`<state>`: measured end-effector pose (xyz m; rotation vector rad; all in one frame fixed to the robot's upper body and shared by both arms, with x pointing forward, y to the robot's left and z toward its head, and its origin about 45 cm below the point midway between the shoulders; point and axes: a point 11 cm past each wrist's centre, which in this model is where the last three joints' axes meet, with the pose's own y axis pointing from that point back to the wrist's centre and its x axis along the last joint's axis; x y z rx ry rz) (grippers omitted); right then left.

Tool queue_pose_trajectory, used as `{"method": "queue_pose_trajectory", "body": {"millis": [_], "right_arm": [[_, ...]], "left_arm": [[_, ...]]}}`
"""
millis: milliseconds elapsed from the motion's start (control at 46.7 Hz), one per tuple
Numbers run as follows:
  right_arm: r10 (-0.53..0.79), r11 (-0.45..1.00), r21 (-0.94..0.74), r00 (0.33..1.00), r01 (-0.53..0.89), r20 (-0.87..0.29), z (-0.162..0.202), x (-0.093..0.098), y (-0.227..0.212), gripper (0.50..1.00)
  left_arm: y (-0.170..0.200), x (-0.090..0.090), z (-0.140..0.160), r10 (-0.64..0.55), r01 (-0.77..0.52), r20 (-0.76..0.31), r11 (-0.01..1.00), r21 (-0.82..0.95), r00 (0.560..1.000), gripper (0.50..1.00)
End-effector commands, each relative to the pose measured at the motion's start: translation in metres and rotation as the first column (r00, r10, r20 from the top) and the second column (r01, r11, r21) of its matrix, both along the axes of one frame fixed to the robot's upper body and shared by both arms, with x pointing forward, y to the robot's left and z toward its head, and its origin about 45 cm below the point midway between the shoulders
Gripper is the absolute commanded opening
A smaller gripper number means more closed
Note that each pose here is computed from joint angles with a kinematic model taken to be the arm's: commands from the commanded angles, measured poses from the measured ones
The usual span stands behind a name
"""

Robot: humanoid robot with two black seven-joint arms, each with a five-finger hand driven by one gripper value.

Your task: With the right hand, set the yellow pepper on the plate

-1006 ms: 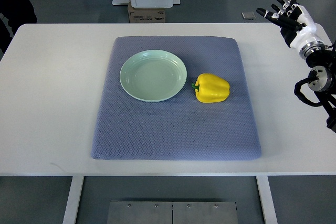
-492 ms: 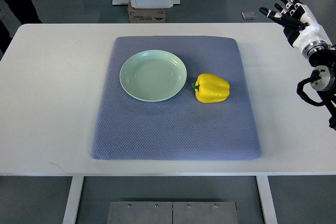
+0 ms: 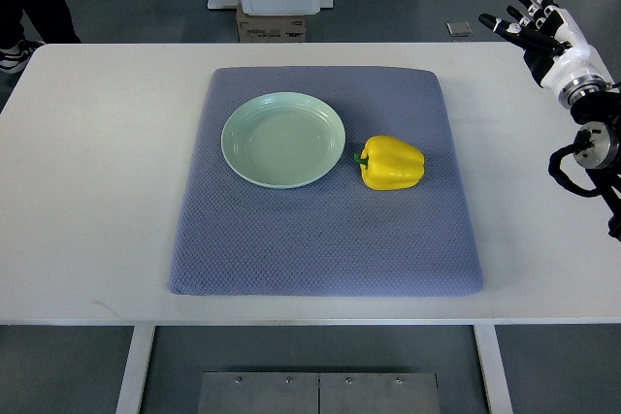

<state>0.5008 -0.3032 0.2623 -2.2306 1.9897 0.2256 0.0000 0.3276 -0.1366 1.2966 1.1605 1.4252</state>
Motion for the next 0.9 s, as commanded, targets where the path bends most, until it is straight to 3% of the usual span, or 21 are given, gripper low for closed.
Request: {"method": "queue_pose_trajectory", "body": {"millis": [0,621,877], "right_arm": [[0.001,1.000,-0.002,1.000,-0.001,0.000,0.000,0.000,0.000,1.000],[0.002,1.000,-0.016,1.000,-0.002,-0.001,0.001,-0.001,-0.009,1.000],[0.062,0.998,-0.017,0.998,-0.062,0.000,-0.002,-0.004,-0.002,1.000]], "left_arm": [[0.000,0.000,0.000,0.000,0.000,0.000,1.000,0.000,1.000,1.000],[0.000,0.000,0.000,0.000,0.000,0.000,1.000,0.000,1.000,1.000],[0.000,-0.001,0.000,0.000,0.000,-0.002,1.000,0.000,1.000,1.000]]}}
